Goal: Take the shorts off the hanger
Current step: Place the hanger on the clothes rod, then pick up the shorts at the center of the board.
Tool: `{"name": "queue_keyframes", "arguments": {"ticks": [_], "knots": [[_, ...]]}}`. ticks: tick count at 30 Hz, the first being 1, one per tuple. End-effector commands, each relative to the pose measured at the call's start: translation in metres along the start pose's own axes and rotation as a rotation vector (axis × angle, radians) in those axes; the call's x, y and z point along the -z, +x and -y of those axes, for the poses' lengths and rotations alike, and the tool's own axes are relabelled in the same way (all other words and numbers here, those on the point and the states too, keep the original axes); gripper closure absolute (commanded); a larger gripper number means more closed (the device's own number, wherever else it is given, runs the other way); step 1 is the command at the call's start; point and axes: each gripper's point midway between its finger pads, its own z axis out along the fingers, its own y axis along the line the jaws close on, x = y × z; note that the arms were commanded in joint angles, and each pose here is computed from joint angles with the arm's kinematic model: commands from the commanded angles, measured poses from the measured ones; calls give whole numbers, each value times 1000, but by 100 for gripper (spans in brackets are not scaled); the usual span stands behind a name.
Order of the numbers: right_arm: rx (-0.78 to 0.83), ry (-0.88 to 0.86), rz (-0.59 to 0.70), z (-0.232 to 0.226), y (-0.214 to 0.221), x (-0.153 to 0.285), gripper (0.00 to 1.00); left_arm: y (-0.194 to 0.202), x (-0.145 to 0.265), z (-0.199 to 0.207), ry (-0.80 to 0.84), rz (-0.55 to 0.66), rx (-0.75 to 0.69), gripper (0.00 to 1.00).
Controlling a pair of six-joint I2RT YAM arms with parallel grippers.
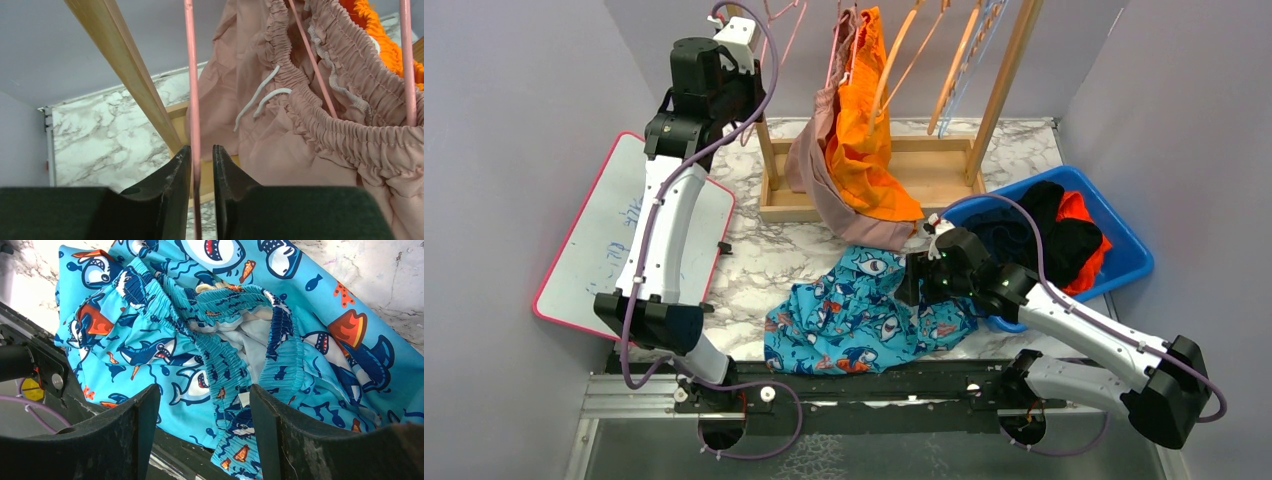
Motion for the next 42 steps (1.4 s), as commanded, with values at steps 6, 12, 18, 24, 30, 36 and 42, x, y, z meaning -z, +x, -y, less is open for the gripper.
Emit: {"name": "queue_keyframes", "arguments": {"ticks": [6,12,18,24,30,36,42], "knots": [[-4,12,-12,1,1,1,31,-7,24,4,21,53,-16,40],[-1,15,-11,1,-1,2,31,-3,47,8,21,82,-4,11],[16,118,-28,19,0,-4,29,-7,79,9,-4,138,-5,3],[79,238,-74,37,-4,-15,28,-5,105,10,-22,171,2,1],[162,205,-156,34,2,-38,25,25,136,15,-32,181,67,1],[156,-46,-282,-4,33,-70,25,96,159,21,-44,146,158,1],[156,-79,-285,-15,42,-78,25,142,175,24,-61,138,224,1]]}}
